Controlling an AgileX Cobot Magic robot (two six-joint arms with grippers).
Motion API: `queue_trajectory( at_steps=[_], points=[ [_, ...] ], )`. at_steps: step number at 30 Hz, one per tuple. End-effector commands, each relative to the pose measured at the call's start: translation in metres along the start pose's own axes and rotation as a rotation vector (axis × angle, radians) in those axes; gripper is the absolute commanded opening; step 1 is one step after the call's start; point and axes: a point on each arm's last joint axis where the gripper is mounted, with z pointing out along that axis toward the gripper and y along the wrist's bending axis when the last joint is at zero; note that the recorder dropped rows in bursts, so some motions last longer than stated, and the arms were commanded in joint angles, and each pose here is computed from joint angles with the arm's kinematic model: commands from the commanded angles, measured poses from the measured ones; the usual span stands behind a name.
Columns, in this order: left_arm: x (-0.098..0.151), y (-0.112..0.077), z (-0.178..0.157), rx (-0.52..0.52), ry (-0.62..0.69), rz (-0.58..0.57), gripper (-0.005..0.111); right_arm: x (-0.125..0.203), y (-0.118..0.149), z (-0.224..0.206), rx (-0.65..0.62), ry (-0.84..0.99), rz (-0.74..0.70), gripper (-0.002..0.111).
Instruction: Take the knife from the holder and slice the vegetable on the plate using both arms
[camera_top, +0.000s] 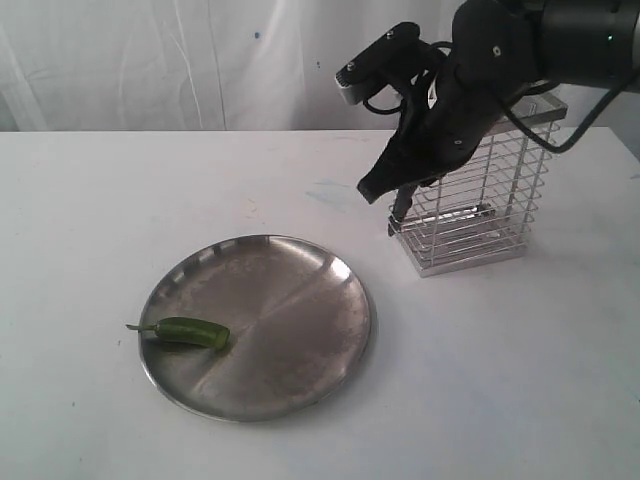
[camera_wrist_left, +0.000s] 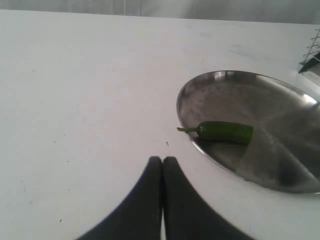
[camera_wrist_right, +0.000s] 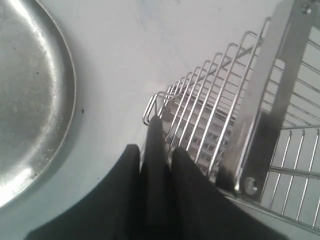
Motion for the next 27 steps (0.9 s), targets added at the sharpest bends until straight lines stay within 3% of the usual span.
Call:
queue_trajectory(
  at_steps=[1, 17, 27],
  points=[
    [0.001, 0.000, 0.000, -0.002, 0.000, -0.008, 0.000, -0.004, -0.002, -0.021, -0.001, -0.053, 0.064, 0.012],
    [0.001, 0.000, 0.000, -0.002, 0.000, -0.008, 0.000, 0.014, -0.013, -0.129, -0.003, -0.140, 0.139, 0.011],
    [0.001, 0.000, 0.000, -0.002, 0.000, -0.008, 0.000, 0.035, 0.011, -0.193, -0.128, -0.308, 0.170, 0.011]
  ],
)
